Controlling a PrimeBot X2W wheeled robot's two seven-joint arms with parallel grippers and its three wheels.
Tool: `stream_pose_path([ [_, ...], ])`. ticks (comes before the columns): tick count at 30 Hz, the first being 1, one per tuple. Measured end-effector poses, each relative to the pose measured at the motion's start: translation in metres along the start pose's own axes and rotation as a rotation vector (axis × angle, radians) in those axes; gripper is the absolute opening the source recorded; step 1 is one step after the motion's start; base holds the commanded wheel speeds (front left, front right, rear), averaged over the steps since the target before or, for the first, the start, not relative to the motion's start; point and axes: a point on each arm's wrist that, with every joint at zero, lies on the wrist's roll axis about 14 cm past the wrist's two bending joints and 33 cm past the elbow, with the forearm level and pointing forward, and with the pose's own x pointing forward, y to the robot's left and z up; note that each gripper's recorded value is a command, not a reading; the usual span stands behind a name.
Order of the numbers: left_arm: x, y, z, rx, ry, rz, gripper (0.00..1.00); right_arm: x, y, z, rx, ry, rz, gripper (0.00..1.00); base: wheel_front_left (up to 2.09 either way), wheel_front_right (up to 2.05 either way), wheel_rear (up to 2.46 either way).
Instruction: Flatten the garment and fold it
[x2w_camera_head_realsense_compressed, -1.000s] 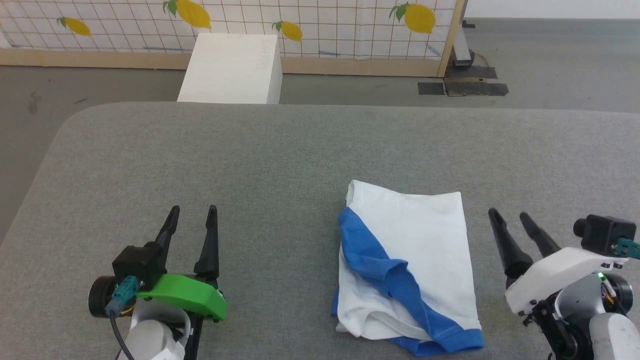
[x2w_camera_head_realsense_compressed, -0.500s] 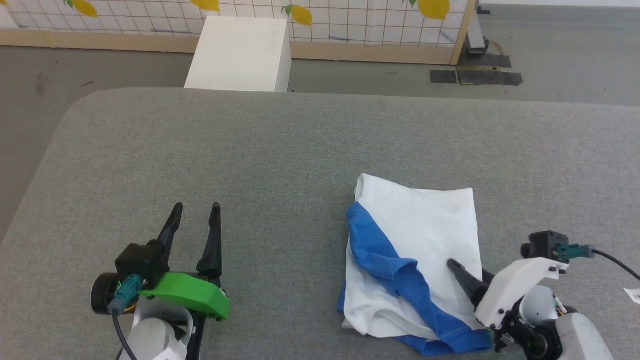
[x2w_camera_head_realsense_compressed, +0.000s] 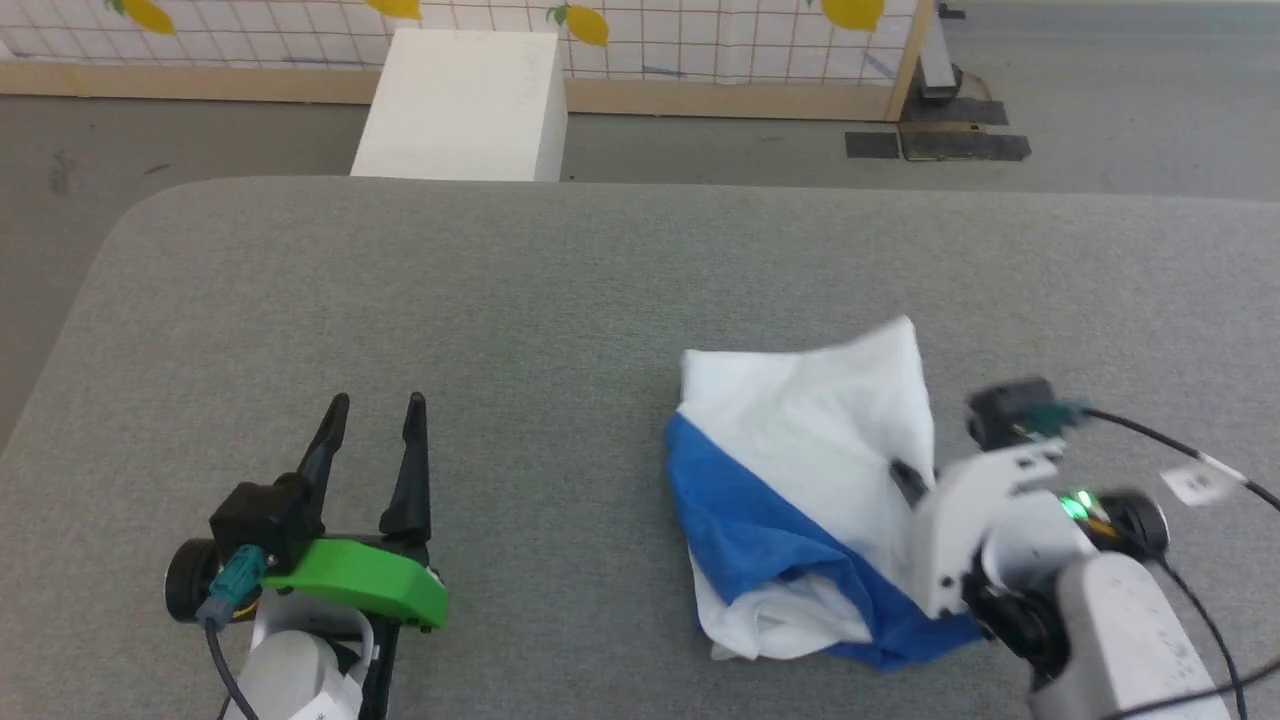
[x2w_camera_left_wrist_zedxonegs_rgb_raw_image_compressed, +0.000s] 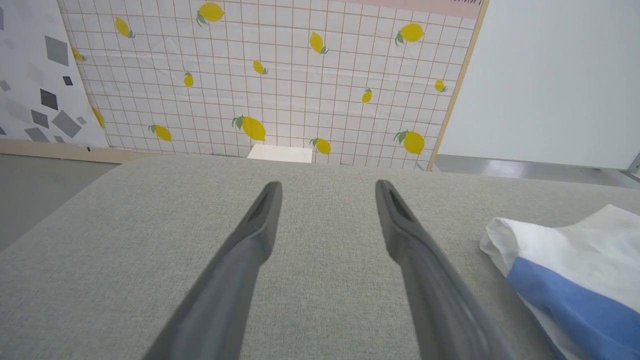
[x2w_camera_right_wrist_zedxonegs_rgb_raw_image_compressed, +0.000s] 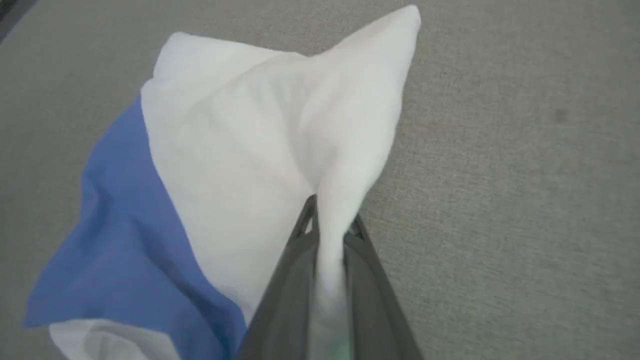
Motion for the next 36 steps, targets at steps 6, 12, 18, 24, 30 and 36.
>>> stream_pose_path([
  [6, 0.012, -0.009, -0.001, 0.001, -0.005, -0.031, 1.00, -0.013, -0.009, 0.040, -0.372, -0.045, -0.080, 0.00, 0.00, 0.00, 0.00],
  [12, 0.038, -0.028, 0.000, 0.007, -0.031, -0.094, 1.00, -0.027, -0.077, 0.046, -0.566, 0.040, -0.212, 0.00, 0.00, 0.00, 0.00],
  [18, 0.069, -0.055, -0.002, 0.011, -0.059, -0.181, 1.00, -0.044, -0.154, 0.055, -0.609, 0.093, -0.361, 0.00, 0.00, 0.00, 0.00],
  [24, 0.097, -0.083, -0.018, 0.007, -0.060, -0.278, 1.00, -0.066, -0.226, 0.052, -0.637, 0.155, -0.509, 0.00, 0.00, 0.00, 0.00],
  [30, 0.118, -0.101, -0.043, 0.003, -0.042, -0.346, 1.00, -0.083, -0.277, 0.051, -0.645, 0.185, -0.633, 0.00, 0.00, 0.00, 0.00],
  [36, 0.128, -0.117, -0.076, -0.018, 0.005, -0.401, 1.00, -0.105, -0.317, 0.047, -0.644, 0.207, -0.754, 0.00, 0.00, 0.00, 0.00],
])
